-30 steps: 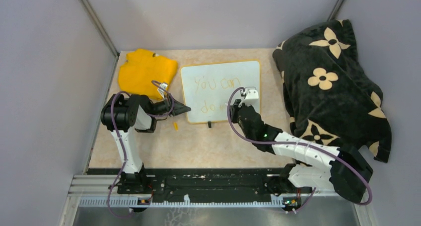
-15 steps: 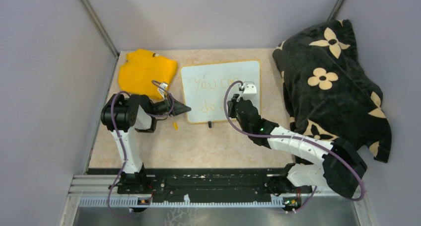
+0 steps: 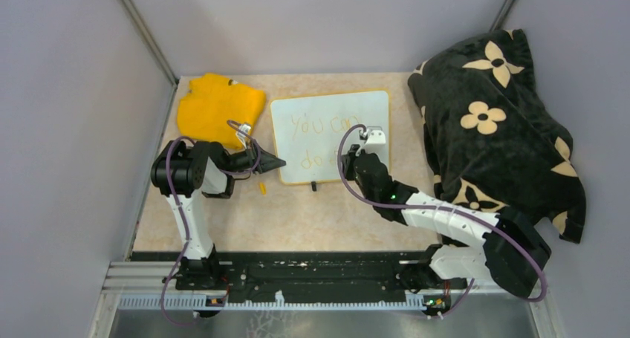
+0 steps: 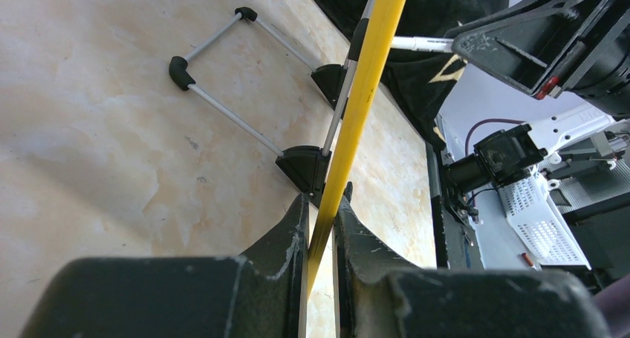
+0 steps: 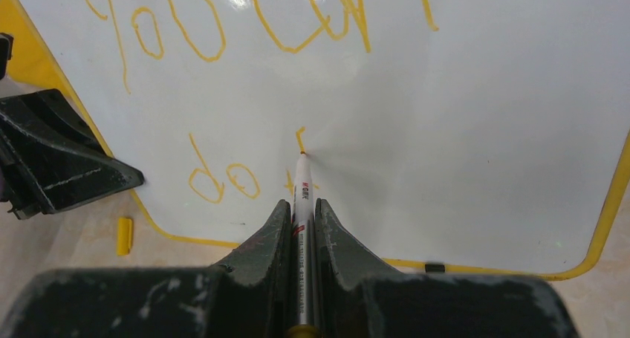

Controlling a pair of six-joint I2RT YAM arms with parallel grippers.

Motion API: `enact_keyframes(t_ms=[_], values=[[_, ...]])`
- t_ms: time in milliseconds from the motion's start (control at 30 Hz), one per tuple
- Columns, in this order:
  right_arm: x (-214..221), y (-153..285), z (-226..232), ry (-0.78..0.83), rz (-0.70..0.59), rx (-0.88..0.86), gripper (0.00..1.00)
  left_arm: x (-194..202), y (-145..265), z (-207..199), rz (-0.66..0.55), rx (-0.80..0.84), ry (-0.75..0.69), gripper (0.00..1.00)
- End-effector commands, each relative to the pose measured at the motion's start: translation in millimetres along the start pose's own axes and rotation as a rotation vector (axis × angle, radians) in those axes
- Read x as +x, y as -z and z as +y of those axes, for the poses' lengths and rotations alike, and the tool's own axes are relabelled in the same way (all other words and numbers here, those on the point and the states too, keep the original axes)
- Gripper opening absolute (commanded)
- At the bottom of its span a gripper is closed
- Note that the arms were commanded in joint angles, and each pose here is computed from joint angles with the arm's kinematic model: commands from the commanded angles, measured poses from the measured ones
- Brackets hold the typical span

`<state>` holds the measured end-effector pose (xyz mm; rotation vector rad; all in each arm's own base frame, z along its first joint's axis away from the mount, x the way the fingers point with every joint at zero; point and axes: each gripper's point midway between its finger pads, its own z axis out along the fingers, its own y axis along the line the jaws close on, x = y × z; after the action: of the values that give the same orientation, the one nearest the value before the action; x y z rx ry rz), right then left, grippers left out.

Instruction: Write a sentence on the whiteboard

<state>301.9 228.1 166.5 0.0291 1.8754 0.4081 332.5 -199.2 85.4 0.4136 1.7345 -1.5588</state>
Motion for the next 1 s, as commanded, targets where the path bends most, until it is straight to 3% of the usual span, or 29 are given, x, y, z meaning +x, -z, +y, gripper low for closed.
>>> enact_keyframes(t_ms=[0, 567, 967], values=[[4, 3, -11, -0.020, 0.000, 0.022, 0.00, -9, -3, 1, -0.053, 0.011, -0.089, 0.00], [31, 12, -19, -0.045, 0.062, 0.002, 0.00, -9, -3, 1, -0.052, 0.010, -0.087, 0.00], [25, 12, -17, -0.053, 0.051, 0.003, 0.00, -8, -4, 1, -0.047, 0.010, -0.082, 0.00]])
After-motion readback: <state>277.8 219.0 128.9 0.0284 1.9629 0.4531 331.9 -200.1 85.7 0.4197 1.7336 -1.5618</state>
